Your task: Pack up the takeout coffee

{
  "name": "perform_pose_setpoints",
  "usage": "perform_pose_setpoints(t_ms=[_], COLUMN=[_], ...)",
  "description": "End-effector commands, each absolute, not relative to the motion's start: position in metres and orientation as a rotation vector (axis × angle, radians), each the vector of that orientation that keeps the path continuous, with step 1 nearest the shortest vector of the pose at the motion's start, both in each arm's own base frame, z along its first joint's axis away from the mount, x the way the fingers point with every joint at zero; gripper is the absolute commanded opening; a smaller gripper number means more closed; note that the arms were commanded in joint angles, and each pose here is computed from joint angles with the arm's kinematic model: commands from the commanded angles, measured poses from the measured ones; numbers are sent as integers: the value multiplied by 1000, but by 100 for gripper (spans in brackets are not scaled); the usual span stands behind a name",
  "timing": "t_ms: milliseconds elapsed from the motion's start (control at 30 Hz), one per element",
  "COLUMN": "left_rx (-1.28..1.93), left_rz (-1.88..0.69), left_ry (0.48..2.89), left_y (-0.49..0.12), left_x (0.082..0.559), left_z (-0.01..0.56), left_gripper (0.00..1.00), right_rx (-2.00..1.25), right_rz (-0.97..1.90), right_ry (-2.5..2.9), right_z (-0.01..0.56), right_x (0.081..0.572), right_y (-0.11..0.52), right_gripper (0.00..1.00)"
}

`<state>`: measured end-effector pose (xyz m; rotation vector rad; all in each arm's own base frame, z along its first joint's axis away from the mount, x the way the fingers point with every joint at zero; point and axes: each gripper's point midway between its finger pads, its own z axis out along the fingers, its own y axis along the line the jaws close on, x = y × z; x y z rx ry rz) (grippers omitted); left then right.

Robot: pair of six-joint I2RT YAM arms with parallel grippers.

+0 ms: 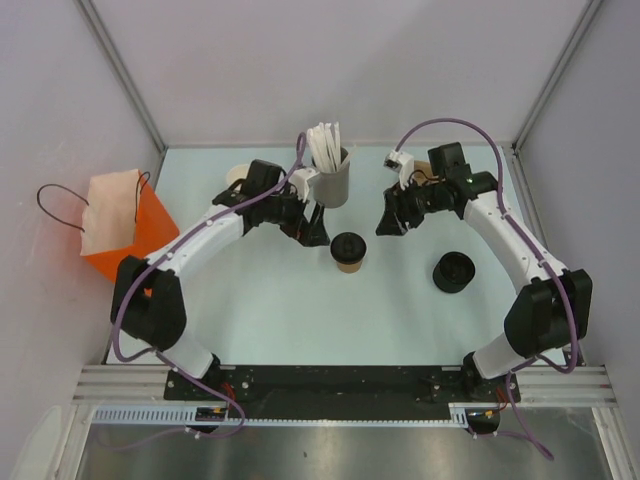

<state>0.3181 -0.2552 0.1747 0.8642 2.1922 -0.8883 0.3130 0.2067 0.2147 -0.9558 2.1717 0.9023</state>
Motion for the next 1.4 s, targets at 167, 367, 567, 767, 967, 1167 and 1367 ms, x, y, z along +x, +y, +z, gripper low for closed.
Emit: perform_pose_setpoints(t_ms=[167, 367, 567, 767, 967, 1167, 1367], left_rx=[897, 874, 860, 856, 847, 858, 865], left_rz=[-933, -887, -876, -854, -879, -890, -901], left_ry=[2215, 2260, 2284, 2303, 2309, 2315, 2320], left_y=[-265, -261, -264, -264, -268, -271, -275], left_x=[323, 329, 337, 343, 346, 346, 344], left_z=[153, 137, 132, 124, 124, 122, 119], left_gripper=[99, 99, 99, 100, 99, 99, 99], right_rx=[-885, -843, -835, -782, -745, -720, -652], right_rz=[1006, 1003, 992, 966, 914, 856, 779], right_ry=[2132, 2186, 2203, 2250, 2306, 2357, 2402], right_z=[218, 200, 192, 173, 152, 136, 127], right_x=[317, 323, 324, 332, 343, 349, 358], right_y=[206, 206, 206, 205, 211, 211, 198], right_gripper=[55, 54, 54, 54, 54, 54, 53])
